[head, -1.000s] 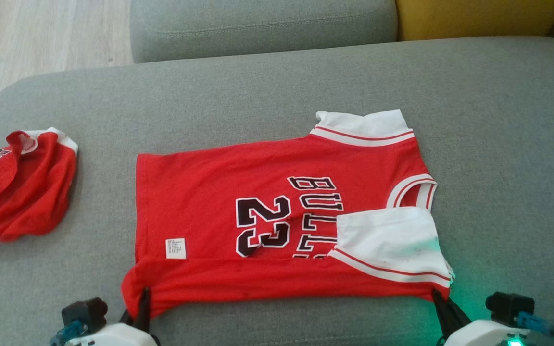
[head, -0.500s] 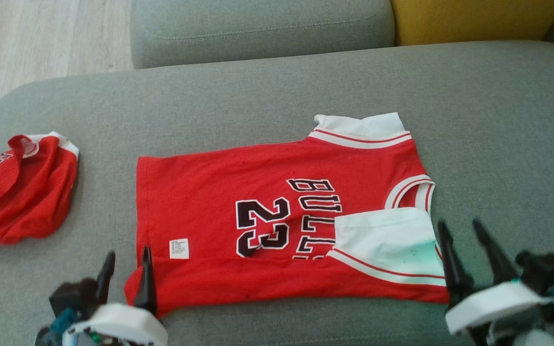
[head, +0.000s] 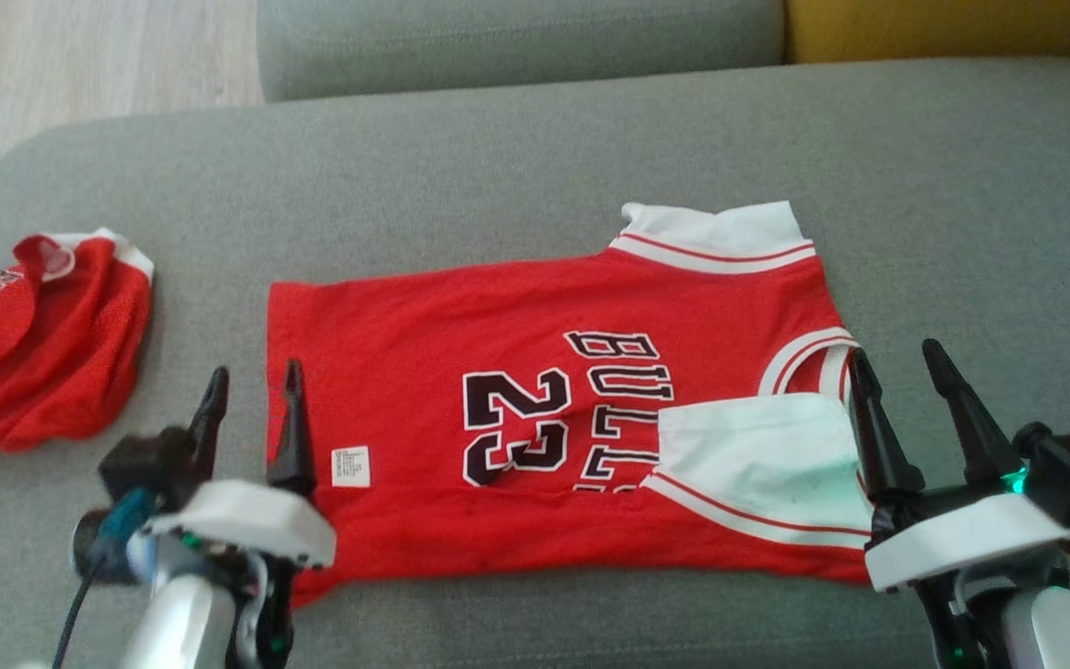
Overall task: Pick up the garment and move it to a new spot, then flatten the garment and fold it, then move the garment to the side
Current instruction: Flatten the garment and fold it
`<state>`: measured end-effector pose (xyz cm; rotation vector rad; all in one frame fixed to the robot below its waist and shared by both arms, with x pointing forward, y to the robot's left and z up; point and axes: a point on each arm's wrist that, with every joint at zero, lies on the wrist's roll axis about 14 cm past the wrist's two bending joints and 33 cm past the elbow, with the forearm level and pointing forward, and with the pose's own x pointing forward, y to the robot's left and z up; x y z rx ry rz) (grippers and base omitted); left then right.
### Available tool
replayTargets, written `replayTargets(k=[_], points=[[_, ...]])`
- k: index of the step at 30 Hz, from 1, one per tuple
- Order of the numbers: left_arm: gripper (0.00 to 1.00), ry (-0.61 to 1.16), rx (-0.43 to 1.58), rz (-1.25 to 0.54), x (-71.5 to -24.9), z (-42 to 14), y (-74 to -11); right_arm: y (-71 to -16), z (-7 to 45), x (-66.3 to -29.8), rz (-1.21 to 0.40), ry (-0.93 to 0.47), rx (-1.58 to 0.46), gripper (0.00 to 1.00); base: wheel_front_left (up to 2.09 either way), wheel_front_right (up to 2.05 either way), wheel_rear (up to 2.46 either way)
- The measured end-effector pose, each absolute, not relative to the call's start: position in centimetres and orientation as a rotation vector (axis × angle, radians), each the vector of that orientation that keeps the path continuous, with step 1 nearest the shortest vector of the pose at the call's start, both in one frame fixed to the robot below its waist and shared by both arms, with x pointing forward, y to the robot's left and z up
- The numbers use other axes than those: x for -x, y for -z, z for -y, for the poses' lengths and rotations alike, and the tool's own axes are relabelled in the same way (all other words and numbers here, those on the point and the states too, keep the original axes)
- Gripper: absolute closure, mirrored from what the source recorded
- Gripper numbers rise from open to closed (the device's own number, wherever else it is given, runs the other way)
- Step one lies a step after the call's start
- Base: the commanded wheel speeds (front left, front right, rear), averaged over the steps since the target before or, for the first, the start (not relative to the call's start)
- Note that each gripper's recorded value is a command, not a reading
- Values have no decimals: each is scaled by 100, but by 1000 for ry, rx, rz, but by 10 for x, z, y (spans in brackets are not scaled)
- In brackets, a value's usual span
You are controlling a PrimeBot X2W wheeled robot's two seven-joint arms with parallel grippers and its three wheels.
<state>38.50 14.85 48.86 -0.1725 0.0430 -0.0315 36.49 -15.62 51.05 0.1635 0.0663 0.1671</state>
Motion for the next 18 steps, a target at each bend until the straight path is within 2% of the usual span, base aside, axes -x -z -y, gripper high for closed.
replayTargets(k=[4, 11, 18], points=[[0, 71, 175, -99, -408, -138, -476, -500, 155, -372, -100, -168, -171, 0, 0, 0, 0], [0, 97, 167, -231, -477, -135, -446, -490, 142, -399, -121, -203, -189, 0, 0, 0, 0], [0, 42, 150, -411, -502, -148, -397, -470, 147, -402, -169, -183, -212, 0, 0, 0, 0]])
